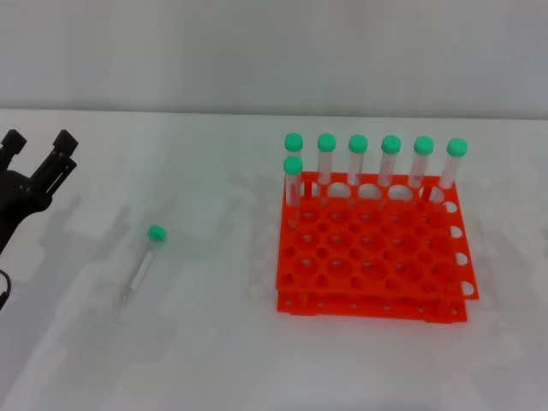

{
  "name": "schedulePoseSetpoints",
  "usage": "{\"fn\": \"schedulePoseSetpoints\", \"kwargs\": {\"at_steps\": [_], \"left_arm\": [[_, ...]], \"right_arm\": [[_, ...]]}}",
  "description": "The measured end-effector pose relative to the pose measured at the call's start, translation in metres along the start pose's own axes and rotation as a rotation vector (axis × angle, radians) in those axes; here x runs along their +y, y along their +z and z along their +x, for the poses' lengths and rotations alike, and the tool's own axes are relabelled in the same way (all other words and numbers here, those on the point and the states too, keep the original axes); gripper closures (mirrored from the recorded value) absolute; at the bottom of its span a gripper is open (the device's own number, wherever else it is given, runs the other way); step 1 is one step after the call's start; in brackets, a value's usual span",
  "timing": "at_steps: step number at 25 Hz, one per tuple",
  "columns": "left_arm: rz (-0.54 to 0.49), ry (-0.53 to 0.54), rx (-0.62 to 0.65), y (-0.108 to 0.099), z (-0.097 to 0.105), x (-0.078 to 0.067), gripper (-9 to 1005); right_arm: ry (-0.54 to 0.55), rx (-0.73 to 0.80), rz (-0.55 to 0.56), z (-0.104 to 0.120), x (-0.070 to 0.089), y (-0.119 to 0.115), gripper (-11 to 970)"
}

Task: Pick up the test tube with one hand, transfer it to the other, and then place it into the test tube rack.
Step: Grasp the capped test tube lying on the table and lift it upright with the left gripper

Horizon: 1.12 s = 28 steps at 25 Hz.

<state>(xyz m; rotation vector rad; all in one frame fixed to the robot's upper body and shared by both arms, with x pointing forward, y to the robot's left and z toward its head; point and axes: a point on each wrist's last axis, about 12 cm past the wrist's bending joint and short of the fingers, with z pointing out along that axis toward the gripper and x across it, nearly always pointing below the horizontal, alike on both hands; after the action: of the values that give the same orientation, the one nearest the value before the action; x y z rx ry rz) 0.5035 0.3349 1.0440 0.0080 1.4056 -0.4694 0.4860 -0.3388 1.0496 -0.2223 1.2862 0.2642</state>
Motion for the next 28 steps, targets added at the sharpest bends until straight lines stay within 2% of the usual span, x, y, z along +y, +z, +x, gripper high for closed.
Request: {"fn": "schedulePoseSetpoints", "kwargs": {"at_steps": [13, 18, 23, 28], "left_arm": [[0.002, -0.003, -0.004, 0.003, -0.001, 0.0, 104], [0.008, -0.038, 0.0, 0.004, -0.002, 0.001, 104], [0.024, -0.107, 0.042, 0.004, -0.018, 0.018, 105], [0.058, -0.219, 0.199, 0.013, -0.045, 0.04, 105]], "right_arm": [[-0.004, 0.006, 0.003, 0.001, 0.0, 0.002, 428], [-0.01, 0.0, 0.006, 0.0, -0.002, 0.003, 427], [-0.012, 0.003, 0.009, 0.0, -0.002, 0.002, 427], [-0.015, 0.015, 0.015, 0.001, -0.004, 0.001, 427]]}}
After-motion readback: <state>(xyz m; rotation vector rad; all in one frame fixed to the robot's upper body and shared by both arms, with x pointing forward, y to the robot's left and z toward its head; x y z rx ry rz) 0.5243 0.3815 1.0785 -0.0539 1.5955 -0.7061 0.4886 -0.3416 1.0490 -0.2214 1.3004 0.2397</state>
